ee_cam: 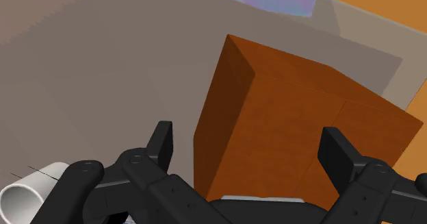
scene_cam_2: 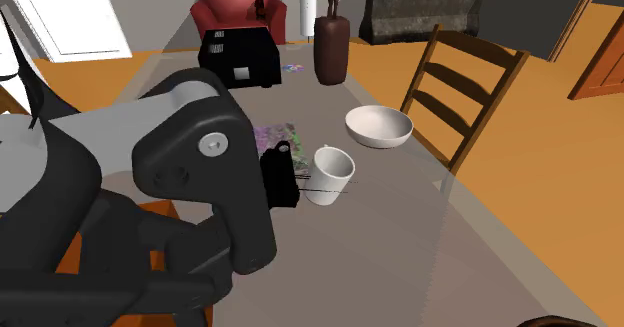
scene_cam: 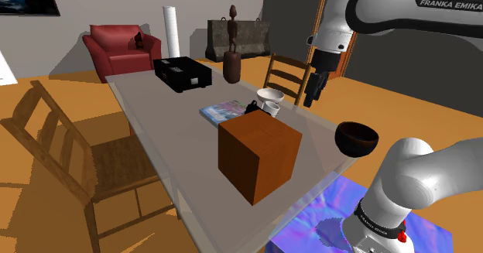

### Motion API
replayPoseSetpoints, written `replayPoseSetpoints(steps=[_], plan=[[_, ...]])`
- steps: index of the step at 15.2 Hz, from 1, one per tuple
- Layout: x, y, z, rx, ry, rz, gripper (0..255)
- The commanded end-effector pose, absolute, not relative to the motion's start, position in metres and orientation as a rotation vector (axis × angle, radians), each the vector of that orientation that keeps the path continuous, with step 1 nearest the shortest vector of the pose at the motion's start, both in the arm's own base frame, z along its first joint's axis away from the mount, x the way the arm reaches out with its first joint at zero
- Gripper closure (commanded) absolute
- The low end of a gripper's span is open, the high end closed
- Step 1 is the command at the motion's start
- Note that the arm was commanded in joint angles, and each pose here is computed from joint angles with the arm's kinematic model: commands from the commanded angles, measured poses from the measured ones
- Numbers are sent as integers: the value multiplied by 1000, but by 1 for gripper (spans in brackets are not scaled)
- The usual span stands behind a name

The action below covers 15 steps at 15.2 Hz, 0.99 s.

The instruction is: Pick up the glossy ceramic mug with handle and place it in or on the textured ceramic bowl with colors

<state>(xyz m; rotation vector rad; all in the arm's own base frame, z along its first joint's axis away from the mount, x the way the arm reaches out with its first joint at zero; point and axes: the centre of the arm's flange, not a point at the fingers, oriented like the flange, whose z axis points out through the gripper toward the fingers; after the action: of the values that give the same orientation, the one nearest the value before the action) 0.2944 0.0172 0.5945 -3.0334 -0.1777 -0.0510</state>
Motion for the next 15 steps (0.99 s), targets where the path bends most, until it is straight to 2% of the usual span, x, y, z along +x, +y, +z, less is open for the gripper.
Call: replayPoseSetpoints(steps=[1, 15], plan=[[294, 17, 595, -3033, -178, -51, 0], [388, -103, 498, -2995, -334, -211, 0]])
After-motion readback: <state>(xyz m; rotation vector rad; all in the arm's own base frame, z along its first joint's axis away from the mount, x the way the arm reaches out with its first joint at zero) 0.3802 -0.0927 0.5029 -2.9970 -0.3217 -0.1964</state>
